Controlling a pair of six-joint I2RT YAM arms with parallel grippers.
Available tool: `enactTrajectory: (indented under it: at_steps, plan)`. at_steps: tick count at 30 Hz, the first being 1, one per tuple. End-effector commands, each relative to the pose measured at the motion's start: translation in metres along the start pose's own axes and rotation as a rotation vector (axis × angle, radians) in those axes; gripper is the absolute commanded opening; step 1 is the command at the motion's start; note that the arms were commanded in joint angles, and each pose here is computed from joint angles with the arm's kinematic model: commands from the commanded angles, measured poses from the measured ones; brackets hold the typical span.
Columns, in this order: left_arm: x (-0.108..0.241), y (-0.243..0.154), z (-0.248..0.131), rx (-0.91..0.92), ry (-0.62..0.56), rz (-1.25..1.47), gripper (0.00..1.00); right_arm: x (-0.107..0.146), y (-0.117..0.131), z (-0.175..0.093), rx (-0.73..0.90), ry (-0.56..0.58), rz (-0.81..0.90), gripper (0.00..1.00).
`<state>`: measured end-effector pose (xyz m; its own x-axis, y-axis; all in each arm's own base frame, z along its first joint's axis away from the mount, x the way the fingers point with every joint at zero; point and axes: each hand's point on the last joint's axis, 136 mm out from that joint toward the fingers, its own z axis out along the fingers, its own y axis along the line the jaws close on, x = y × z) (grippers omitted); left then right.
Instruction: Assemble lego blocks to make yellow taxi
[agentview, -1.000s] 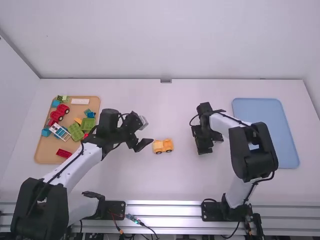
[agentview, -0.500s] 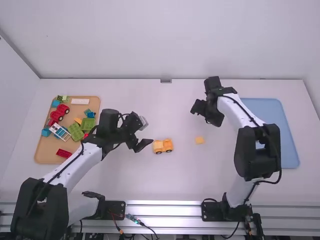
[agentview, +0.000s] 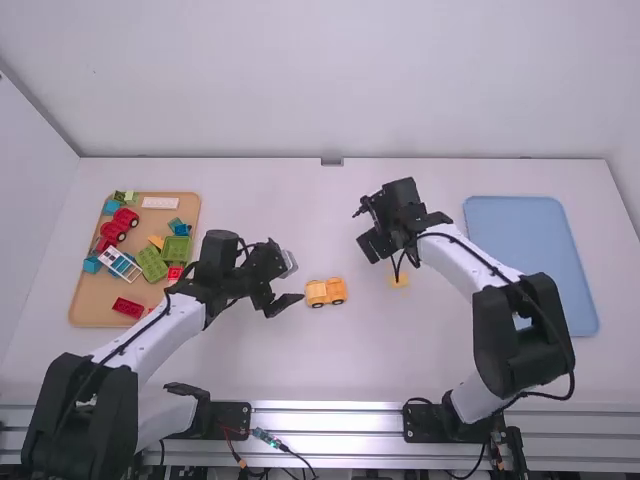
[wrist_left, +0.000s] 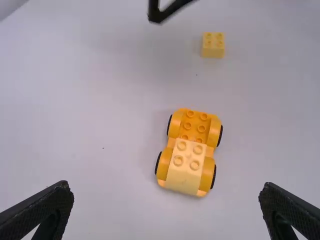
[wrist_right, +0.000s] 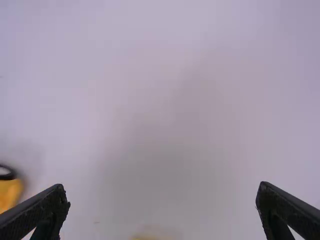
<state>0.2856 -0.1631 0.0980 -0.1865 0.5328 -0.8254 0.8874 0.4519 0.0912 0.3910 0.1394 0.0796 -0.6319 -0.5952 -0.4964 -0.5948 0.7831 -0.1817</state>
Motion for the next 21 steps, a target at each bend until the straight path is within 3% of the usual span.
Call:
enactTrajectory:
  at_steps: [1,2,4,6,13,21]
  plan:
    - [-0.001,-0.013,0.000,0.039,-0.039,0.040,0.99,0.008,-0.002,-0.008,0.038,0.015,-0.151,0.99]
    - [0.000,-0.015,0.000,0.043,-0.040,0.047,0.99,0.008,0.003,-0.007,0.015,0.007,-0.185,0.99]
    - [0.003,-0.030,0.001,0.100,-0.072,0.140,0.99,0.013,0.034,-0.006,-0.168,-0.071,-0.422,0.99]
    - [0.003,-0.036,0.000,0.126,-0.099,0.165,0.99,0.019,0.042,-0.008,-0.246,-0.126,-0.496,0.99]
    - [-0.003,-0.038,0.014,0.161,-0.188,0.211,0.99,0.051,0.035,-0.020,-0.401,-0.352,-0.634,0.99]
    - [0.012,-0.027,0.062,0.270,-0.252,0.086,0.99,0.079,0.026,-0.028,-0.426,-0.470,-0.689,0.99]
